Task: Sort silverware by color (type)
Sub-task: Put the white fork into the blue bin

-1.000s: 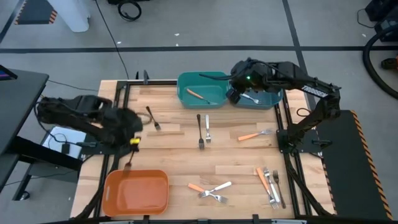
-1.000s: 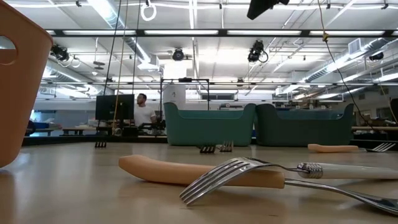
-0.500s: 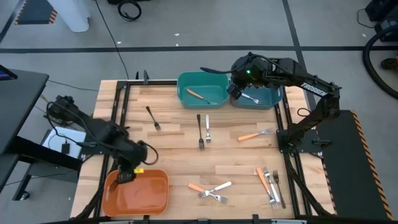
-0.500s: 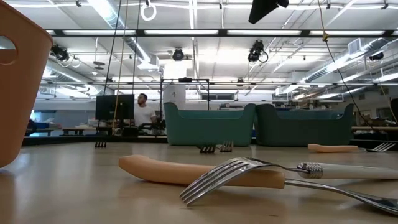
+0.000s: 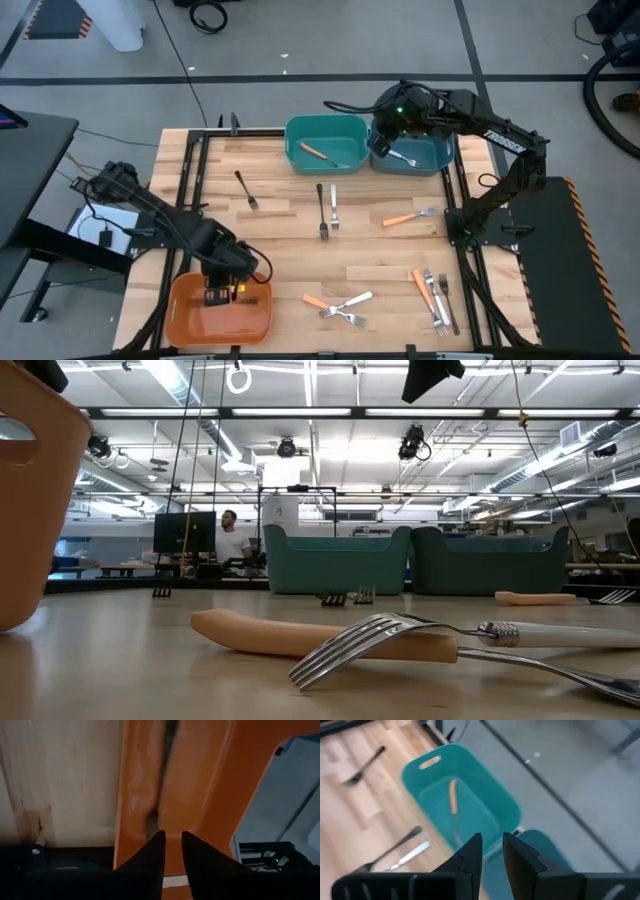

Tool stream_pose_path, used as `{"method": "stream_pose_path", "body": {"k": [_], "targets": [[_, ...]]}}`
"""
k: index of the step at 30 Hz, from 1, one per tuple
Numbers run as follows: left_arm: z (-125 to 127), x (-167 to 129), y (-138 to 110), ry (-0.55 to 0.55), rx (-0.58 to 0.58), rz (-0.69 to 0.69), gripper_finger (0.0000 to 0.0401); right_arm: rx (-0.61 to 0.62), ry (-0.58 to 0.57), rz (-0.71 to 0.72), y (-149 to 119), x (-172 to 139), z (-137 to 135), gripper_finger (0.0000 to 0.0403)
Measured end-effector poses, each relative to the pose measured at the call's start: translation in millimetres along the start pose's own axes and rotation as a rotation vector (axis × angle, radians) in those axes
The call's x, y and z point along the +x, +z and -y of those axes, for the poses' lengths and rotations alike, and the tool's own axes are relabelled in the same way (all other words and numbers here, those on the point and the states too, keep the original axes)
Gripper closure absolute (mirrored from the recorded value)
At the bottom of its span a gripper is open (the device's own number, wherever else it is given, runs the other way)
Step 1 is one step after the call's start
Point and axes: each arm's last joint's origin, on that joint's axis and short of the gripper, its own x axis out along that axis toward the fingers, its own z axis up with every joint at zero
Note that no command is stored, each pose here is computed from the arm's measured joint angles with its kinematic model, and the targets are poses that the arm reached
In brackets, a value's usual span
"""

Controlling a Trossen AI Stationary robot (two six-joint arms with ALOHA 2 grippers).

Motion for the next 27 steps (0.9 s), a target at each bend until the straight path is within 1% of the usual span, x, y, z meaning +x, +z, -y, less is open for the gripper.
{"method": "stream_pose_path", "body": {"k": [4, 8, 11, 13, 17, 22, 24, 27], "targets": [[0.1, 0.7, 0.6, 0.001, 0.011, -0.003, 0.0322, 0.088, 0.058, -0.057, -5.2, -1.2, -3.7, 0.0318], [-1.3, -1.3, -2.1, 0.006, 0.026, -0.009, 0.0322, 0.177, 0.149, -0.161, -13.5, -4.0, -9.8, 0.0318], [-2.8, -4.1, -4.9, 0.021, 0.072, -0.019, 0.0321, 0.216, 0.202, -0.247, -21.5, -8.6, -18.3, 0.0318], [-3.5, -8.5, -5.7, 0.023, 0.112, -0.012, 0.0321, 0.230, 0.219, -0.278, -26.2, -11.2, -27.3, 0.0318], [-8.5, -19.6, -9.0, 0.053, 0.187, 0.008, 0.0321, 0.180, 0.265, -0.320, -40.2, -13.0, -55.0, 0.0318], [-19.0, -35.6, -12.5, 0.085, 0.212, 0.044, 0.0321, 0.055, 0.339, -0.326, -62.2, -4.4, -93.5, 0.0318], [-23.5, -41.1, -13.2, 0.099, 0.212, 0.064, 0.0321, 0.031, 0.385, -0.296, -69.2, 0.3, -109.3, 0.0315], [-28.7, -48.7, -12.9, 0.117, 0.195, 0.108, 0.0321, 0.042, 0.505, -0.265, -77.9, 8.6, -131.8, 0.0305]]}}
